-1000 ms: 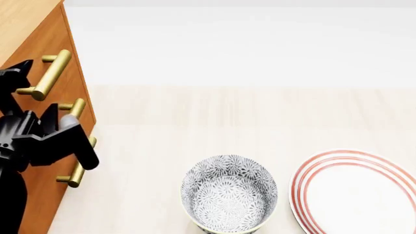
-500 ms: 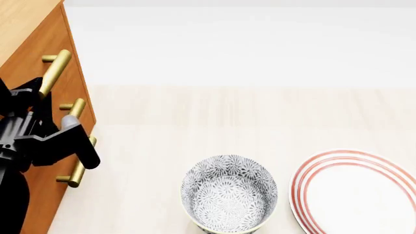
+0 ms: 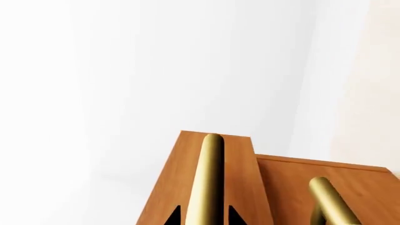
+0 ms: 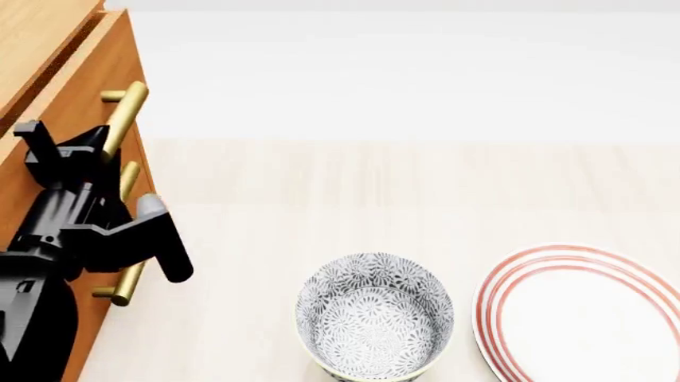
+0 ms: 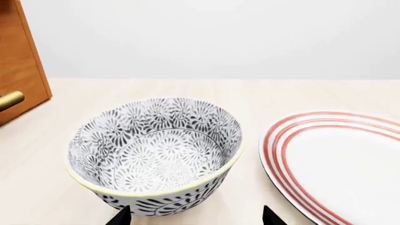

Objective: Open the top drawer of the cabinet.

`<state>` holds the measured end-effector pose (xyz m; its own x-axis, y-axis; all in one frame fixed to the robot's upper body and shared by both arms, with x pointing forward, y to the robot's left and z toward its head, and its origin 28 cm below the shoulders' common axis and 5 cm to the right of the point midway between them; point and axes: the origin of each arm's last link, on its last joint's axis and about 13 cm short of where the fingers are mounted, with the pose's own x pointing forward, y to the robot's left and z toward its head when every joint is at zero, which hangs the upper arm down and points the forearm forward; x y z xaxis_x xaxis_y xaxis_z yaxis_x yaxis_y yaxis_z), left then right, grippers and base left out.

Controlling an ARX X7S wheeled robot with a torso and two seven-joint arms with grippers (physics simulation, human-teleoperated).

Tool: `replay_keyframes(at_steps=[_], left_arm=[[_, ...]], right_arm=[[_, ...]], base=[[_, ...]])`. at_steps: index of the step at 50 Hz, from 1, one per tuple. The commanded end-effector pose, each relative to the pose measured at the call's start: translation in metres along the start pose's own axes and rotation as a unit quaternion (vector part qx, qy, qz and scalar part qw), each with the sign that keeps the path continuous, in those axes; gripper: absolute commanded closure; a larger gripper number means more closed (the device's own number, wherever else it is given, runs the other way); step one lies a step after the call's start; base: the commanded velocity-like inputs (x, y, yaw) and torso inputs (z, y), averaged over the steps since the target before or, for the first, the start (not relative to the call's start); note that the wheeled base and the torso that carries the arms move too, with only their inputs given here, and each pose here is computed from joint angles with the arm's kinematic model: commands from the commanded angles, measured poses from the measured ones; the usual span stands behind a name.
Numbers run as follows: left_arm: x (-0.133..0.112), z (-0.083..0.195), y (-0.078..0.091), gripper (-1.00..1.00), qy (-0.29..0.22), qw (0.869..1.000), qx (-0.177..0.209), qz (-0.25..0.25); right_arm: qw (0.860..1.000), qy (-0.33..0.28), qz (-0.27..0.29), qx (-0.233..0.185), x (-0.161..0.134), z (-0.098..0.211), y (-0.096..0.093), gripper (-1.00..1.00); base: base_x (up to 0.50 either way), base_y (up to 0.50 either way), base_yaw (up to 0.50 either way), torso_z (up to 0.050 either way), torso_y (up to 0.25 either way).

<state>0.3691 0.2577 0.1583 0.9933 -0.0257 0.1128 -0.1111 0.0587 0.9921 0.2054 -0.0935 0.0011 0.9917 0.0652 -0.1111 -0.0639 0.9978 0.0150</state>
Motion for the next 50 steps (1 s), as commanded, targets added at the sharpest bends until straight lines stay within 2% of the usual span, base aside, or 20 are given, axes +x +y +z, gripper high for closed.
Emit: replay_keyframes(at_steps=[1,11,32,40,50], left_arm=[[0.009,0.035,0.004,1.00,-0.050,0.998,-0.032,-0.023],[0.011,0.056,-0.001,1.00,-0.081,0.996,-0.032,-0.032],[0.006,0.099,0.002,1.00,-0.144,0.989,-0.021,-0.036],[0.003,0.110,0.008,1.00,-0.162,0.986,-0.022,-0.032],[0.003,0.109,0.008,1.00,-0.160,0.986,-0.029,-0.031]], right_arm=[[1.000,-0.007,0.005,0.004,0.001,0.003,0.001,-1.00],[1.000,-0.004,0.008,0.008,0.002,0.002,0.000,-1.00],[1.000,-0.003,0.015,0.012,0.001,0.001,0.000,-1.00],[1.000,-0.002,0.018,0.011,0.000,0.000,0.000,-1.00],[1.000,0.001,0.020,0.011,0.000,-0.001,0.001,-1.00]], base=[[0.00,0.00,-0.01,0.000,0.000],[0.01,0.00,-0.01,0.000,0.000],[0.01,0.00,-0.01,0.000,0.000],[0.00,0.00,0.00,0.000,0.000],[-0.01,0.00,0.00,0.000,0.002]])
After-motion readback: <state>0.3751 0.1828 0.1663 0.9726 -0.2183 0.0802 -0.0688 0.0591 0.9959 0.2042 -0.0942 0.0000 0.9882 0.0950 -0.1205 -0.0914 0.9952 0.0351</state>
